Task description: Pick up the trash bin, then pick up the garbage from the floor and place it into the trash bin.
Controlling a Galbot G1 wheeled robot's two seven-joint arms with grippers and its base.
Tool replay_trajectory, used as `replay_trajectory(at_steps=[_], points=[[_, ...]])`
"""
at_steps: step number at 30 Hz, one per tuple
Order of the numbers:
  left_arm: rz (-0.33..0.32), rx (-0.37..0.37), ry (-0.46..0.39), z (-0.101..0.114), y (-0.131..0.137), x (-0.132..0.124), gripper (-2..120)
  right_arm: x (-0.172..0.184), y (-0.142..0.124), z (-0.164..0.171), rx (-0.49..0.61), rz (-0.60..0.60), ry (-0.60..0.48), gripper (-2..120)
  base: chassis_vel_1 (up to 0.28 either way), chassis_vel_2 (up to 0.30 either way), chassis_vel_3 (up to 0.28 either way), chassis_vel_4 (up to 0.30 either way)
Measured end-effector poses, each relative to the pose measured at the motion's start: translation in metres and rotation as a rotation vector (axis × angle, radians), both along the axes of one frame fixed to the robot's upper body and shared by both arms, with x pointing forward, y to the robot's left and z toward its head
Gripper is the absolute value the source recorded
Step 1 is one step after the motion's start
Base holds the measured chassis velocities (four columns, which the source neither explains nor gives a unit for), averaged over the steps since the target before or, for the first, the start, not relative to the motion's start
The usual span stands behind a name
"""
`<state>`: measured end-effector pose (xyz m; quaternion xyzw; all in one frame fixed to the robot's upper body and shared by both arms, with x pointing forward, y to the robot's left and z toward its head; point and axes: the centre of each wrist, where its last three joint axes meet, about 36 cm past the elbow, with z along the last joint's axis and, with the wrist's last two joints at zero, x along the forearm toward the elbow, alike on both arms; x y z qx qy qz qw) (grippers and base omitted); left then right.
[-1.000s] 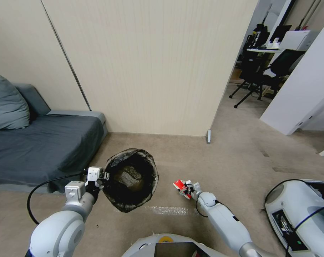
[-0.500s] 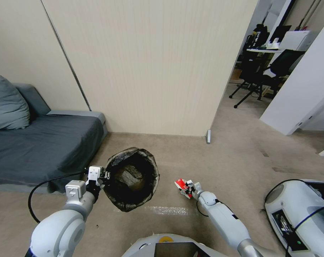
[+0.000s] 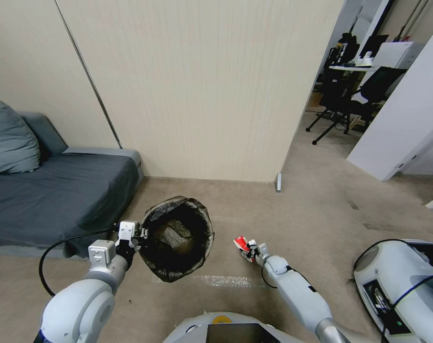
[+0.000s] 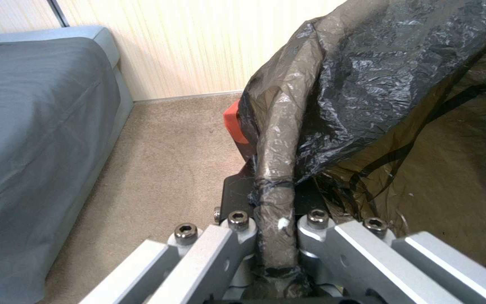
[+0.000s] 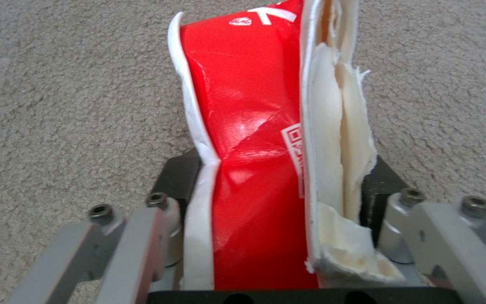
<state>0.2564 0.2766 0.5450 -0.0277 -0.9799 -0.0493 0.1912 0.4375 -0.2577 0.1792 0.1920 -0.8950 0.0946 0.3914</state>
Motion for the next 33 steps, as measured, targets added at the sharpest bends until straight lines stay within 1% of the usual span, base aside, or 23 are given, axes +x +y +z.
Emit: replay_trajectory(at_steps=[3,5,12,15,16,17,18,19,22,23,25,26,27,30,31,33], points=[[-0.002,-0.002,0.000,0.000,0.000,0.000,1,-0.003,0.001,-0.002,0.000,-0.001,0.003,32,0.000,0.000,0.000,0.000],[-0.002,-0.002,0.000,0.000,0.000,0.000,1,-0.003,0.001,-0.002,0.000,-0.001,0.003,30,0.000,0.000,0.000,0.000],[-0.002,-0.004,0.002,-0.001,0.000,0.001,1,-0.004,0.000,0.001,-0.004,-0.002,-0.016,30,0.000,0.000,0.000,0.000],[-0.002,-0.004,0.003,-0.001,0.000,0.001,1,-0.002,0.000,0.017,-0.004,-0.007,-0.061,28,0.000,0.000,0.000,0.000],[-0.002,-0.004,0.003,-0.001,0.000,0.001,1,-0.002,0.000,0.017,-0.004,-0.007,-0.061,28,0.000,0.000,0.000,0.000],[-0.003,-0.004,0.003,-0.001,-0.001,0.001,1,0.001,-0.001,0.026,-0.001,-0.009,-0.087,27,0.000,0.000,0.000,0.000],[-0.003,-0.005,0.002,-0.001,-0.001,0.001,1,0.007,-0.006,0.054,0.005,-0.011,-0.166,25,0.000,0.000,0.000,0.000],[-0.003,-0.005,0.002,-0.001,-0.001,0.001,1,0.007,-0.006,0.054,0.005,-0.011,-0.166,25,0.000,0.000,0.000,0.000],[-0.004,-0.005,0.002,-0.001,-0.001,0.001,1,0.010,-0.022,0.105,0.006,-0.003,-0.271,25,0.000,0.000,0.000,0.000],[-0.004,-0.005,0.002,-0.001,-0.001,0.001,1,0.010,-0.022,0.105,0.006,-0.003,-0.271,25,0.000,0.000,0.000,0.000],[-0.005,-0.005,0.001,-0.001,0.000,0.002,1,0.008,-0.032,0.142,-0.001,0.019,-0.342,25,0.000,0.000,0.000,0.000],[-0.006,-0.006,0.000,-0.001,-0.001,0.002,1,0.006,-0.032,0.163,0.007,0.035,-0.379,25,0.000,0.000,0.000,0.000],[-0.006,-0.006,0.000,-0.001,-0.001,0.002,1,0.006,-0.032,0.163,0.007,0.035,-0.379,25,0.000,0.000,0.000,0.000],[-0.010,-0.005,0.000,-0.002,-0.001,0.003,1,-0.002,-0.026,0.213,0.052,0.076,-0.457,25,0.000,0.000,0.000,0.000],[-0.010,-0.005,0.000,-0.002,-0.001,0.003,1,-0.002,-0.026,0.213,0.052,0.076,-0.457,25,0.000,0.000,0.000,0.000],[-0.009,-0.003,0.003,-0.003,0.000,0.004,1,-0.007,-0.019,0.238,0.087,0.100,-0.485,25,0.000,0.000,0.000,0.000]])
